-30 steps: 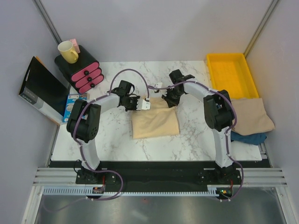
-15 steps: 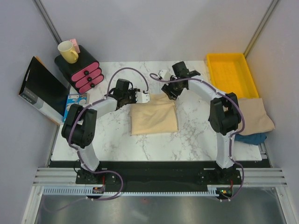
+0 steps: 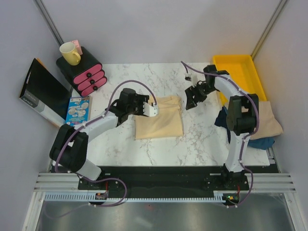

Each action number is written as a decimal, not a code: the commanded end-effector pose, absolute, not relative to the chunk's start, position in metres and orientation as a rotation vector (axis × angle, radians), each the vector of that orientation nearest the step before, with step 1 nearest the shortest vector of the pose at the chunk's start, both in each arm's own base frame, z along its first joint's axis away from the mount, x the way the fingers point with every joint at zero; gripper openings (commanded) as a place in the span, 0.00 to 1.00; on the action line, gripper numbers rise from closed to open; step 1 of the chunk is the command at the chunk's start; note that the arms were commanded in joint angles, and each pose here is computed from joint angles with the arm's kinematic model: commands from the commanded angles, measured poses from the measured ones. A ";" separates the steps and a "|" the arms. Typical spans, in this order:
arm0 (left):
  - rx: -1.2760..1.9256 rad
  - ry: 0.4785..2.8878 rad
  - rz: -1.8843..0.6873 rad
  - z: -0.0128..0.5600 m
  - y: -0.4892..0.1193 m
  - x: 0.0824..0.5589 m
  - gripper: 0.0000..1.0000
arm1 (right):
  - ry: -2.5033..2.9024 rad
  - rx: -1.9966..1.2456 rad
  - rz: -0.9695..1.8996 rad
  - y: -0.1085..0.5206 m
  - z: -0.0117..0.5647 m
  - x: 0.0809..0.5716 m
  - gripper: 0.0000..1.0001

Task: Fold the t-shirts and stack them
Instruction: Smooth out wrinkles on the folded tshirt, then put the neatly folded tshirt into the corner of the board with the right arm

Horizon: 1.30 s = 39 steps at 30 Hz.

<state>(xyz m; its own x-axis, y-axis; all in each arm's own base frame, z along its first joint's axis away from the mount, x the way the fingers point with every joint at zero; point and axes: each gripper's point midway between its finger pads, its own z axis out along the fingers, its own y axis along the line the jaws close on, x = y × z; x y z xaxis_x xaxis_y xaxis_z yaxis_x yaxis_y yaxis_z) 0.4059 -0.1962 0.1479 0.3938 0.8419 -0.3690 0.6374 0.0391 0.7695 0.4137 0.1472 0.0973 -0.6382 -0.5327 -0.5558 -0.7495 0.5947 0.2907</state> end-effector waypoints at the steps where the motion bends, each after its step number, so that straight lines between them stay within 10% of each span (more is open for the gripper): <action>1: 1.806 1.252 0.261 0.118 -0.219 0.394 0.65 | 2.519 -0.905 1.244 0.167 0.065 0.361 0.91; 17: 1.806 1.299 0.484 0.084 -0.263 0.458 0.61 | 2.425 -0.664 1.673 0.187 0.041 0.355 0.96; 39: 1.711 1.486 0.491 0.065 -0.240 0.441 0.60 | 2.455 -0.740 1.487 0.230 0.028 0.341 0.95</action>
<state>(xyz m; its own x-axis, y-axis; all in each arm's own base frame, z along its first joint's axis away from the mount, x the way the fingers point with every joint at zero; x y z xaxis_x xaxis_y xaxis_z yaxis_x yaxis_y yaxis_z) 0.4447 -0.2420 0.0518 0.2701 0.9480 -0.1683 0.6477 -0.0496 0.7603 0.3262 0.2253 0.0475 -0.9041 -0.2925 -0.3114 -0.3960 0.3003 0.8677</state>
